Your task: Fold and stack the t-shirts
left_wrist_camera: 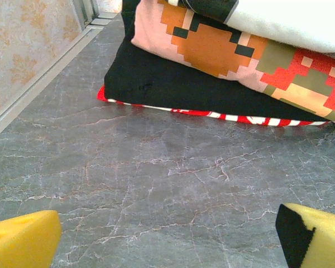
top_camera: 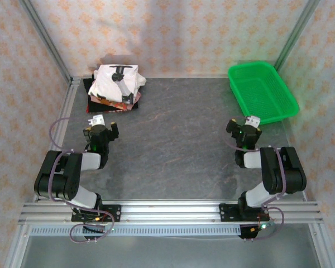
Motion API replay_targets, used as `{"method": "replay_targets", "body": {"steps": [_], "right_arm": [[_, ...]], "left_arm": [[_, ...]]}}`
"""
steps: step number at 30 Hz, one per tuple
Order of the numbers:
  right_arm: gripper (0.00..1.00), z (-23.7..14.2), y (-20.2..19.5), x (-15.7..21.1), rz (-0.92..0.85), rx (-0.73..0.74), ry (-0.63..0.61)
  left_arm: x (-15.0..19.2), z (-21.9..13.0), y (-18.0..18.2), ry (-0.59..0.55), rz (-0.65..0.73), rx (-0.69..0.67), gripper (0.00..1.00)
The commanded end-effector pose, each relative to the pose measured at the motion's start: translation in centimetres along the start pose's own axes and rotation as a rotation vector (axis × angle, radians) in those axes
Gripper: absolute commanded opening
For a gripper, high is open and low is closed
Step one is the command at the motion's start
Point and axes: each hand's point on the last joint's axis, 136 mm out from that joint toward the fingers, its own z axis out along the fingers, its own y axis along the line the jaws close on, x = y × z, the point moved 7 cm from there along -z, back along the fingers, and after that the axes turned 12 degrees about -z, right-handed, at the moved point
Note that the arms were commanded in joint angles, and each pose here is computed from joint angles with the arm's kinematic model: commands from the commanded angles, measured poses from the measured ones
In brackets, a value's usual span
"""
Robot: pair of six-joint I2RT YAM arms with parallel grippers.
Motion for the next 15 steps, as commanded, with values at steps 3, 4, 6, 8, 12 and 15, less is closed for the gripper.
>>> {"method": "replay_targets", "body": {"steps": [3, 4, 6, 8, 12, 15], "right_arm": [[0.99, 0.15, 0.59, -0.4, -0.042, -0.039, -0.008], [0.99, 0.29, 0.82, -0.48, -0.052, -0.059, 0.0], [0.99, 0.28, 0.97, -0.38, -0.062, -0.071, 0.005], [0.99, 0.4, 1.0, -0.43, -0.062, -0.07, 0.007], [0.99, 0.52, 1.0, -0.38, -0.06, -0.071, 0.015], [0.99, 0.18, 0.85, -0.35, -0.056, -0.066, -0.003]], "left_arm": [[-0.91, 0.02, -0.58, -0.03, 0.011, 0.016, 1.0], [-0.91, 0.01, -0.54, -0.033, 0.011, 0.014, 1.0], [-0.91, 0.02, -0.56, -0.032, 0.012, 0.015, 1.0], [-0.91, 0.03, -0.56, -0.032, 0.012, 0.014, 1.0], [-0.91, 0.02, -0.6, -0.032, 0.012, 0.014, 1.0], [-0.88, 0.01, -0.6, -0.032, 0.012, 0.016, 1.0]]}}
